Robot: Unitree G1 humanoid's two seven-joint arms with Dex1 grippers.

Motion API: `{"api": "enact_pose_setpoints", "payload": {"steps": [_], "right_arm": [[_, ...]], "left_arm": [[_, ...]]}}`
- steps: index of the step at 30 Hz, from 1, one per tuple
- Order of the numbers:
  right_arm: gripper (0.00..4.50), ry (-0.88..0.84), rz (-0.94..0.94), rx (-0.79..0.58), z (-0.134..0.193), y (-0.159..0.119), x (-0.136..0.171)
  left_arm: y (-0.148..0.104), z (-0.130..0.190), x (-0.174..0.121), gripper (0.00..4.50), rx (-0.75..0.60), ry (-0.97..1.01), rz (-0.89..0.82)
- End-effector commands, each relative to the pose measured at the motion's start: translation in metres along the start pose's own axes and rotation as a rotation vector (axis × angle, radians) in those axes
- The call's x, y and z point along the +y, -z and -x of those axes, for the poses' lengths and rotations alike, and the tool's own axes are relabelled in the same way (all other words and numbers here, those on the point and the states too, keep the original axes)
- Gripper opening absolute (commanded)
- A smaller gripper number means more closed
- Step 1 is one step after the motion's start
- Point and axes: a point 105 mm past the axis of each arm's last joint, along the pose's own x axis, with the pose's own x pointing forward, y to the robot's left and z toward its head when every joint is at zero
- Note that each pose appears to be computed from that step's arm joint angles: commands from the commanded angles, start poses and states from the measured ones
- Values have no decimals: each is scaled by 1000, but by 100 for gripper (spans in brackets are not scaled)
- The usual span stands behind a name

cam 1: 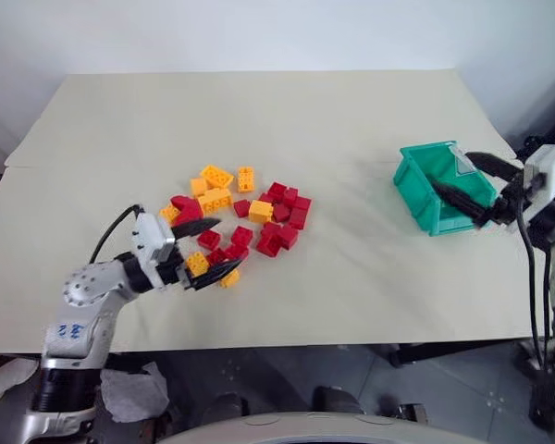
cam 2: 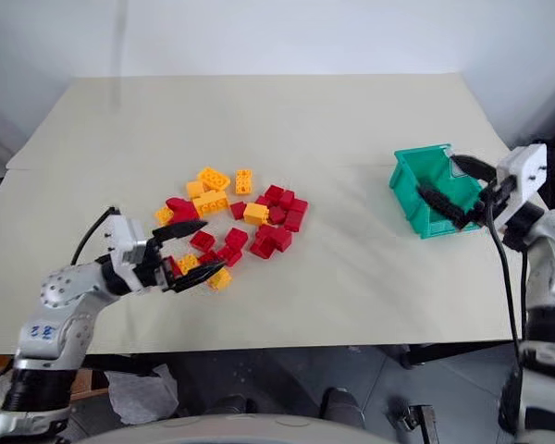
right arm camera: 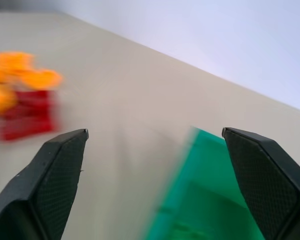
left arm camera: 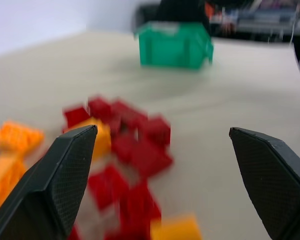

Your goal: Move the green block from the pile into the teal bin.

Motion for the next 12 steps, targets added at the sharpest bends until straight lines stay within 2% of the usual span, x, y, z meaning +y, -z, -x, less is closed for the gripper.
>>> {"api": "enact_pose_setpoints", "payload": {"steps": [1,7,10,12], "right_arm": [[449,-149,15,-10,7,-7,42],[449,-257,-10,9,25,16,111],[449,-225,-24,46,37,34,123],[449,-174,10,17,36,34,122]], "left_arm": [[-1,22,11,450,5,-78,-40],[9,41,25,450,71,-158,-107],[8,41,24,450,62,-158,-124],[8,41,22,450,54,-154,-123]]}}
